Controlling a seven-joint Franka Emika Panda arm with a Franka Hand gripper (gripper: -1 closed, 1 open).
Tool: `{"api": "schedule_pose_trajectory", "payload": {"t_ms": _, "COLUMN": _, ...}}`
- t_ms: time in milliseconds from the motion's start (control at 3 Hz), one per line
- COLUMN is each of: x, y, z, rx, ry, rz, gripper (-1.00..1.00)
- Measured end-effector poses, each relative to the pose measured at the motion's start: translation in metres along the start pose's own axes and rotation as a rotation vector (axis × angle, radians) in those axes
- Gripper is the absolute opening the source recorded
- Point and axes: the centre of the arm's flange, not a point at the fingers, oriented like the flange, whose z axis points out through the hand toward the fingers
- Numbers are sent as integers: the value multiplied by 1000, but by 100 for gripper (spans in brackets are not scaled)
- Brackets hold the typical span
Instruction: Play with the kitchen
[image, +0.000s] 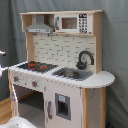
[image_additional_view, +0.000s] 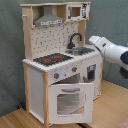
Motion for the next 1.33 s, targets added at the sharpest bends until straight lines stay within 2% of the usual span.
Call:
{"api": "schedule_pose_trajectory", "payload": {"t_ms": 333, "x": -7, "y": 10, "z": 0, "rx": 42, "ry": -1, "rz": -49, "gripper": 100}}
{"api": "schedule_pose_trajectory", "payload": {"t_ms": 1000, "x": -18, "y": 12, "z": 1, "rx": 187, "ry": -9, "rz": -153, "gripper": 100}}
{"api": "schedule_pose_trajectory", "payload": {"t_ms": 1333, "x": -28, "y": 17, "z": 7, "rx": 264, "ry": -30, "rz": -185, "gripper": 100}}
